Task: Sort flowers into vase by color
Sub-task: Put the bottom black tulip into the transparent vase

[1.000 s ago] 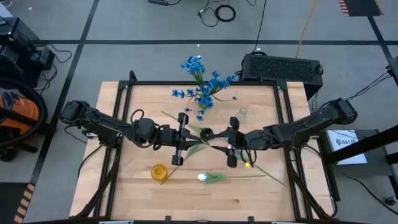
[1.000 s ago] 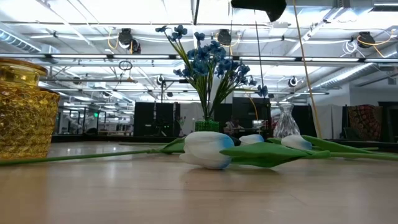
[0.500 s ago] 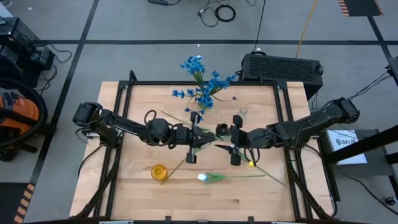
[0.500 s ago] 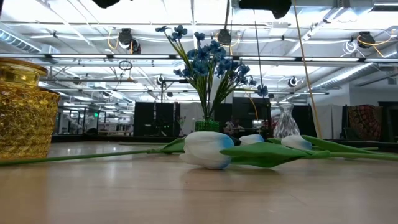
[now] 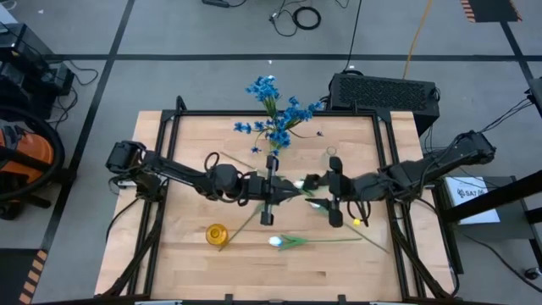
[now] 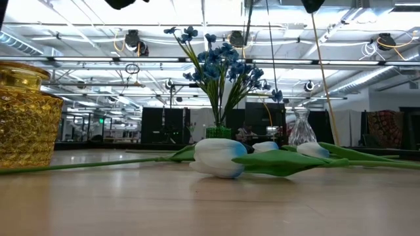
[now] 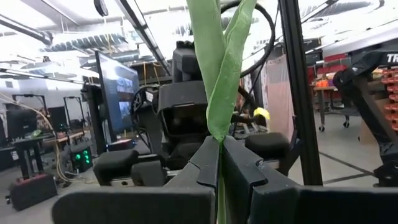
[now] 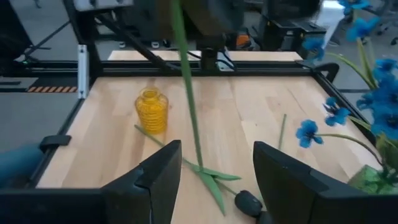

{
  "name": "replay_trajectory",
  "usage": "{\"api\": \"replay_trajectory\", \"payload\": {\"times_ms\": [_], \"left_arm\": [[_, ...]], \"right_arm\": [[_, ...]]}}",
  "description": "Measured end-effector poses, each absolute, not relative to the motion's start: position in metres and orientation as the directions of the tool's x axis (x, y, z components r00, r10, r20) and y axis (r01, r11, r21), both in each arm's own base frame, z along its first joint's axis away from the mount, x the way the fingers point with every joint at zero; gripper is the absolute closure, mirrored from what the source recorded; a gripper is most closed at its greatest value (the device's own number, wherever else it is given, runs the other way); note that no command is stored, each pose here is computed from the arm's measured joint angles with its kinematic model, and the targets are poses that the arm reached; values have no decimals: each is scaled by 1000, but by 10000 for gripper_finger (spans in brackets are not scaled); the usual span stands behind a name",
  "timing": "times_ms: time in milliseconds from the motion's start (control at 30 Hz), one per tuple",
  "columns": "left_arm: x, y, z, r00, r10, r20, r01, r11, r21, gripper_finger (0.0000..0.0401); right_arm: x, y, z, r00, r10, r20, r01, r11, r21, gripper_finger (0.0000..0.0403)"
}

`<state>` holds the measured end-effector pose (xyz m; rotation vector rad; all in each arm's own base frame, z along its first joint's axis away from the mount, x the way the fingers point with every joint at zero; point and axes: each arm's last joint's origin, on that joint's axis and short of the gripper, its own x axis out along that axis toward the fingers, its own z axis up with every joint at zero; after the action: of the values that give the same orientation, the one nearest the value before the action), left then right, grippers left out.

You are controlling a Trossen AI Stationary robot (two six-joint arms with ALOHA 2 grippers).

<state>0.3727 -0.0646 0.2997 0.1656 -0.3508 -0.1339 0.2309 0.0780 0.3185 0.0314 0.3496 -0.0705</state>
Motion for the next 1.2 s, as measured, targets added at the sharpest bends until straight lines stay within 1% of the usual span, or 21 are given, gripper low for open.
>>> {"api": "replay_trajectory", "payload": {"times_ms": [133, 267, 567, 767, 1033, 1200], "left_arm": [[376, -62, 299, 931, -148, 335, 90, 979, 184, 389], [378, -57, 296, 943, -134, 306, 82, 981, 179, 389], [380, -53, 293, 953, -117, 278, 69, 982, 176, 389], [380, -53, 293, 954, -117, 277, 69, 982, 176, 389], [380, -53, 293, 955, -118, 273, 70, 982, 177, 389], [380, -53, 293, 953, -133, 271, 85, 980, 181, 389]], "right_arm": [[230, 80, 319, 938, -61, -342, 59, 998, -14, 211], [230, 79, 319, 939, -67, -338, 61, 998, -29, 211], [231, 79, 319, 939, -67, -336, 65, 998, -18, 211], [235, 81, 323, 959, -59, -278, 60, 998, -5, 211], [245, 85, 319, 962, -59, -266, 52, 998, -33, 211], [247, 85, 322, 971, -57, -231, 53, 998, -22, 210]]}}
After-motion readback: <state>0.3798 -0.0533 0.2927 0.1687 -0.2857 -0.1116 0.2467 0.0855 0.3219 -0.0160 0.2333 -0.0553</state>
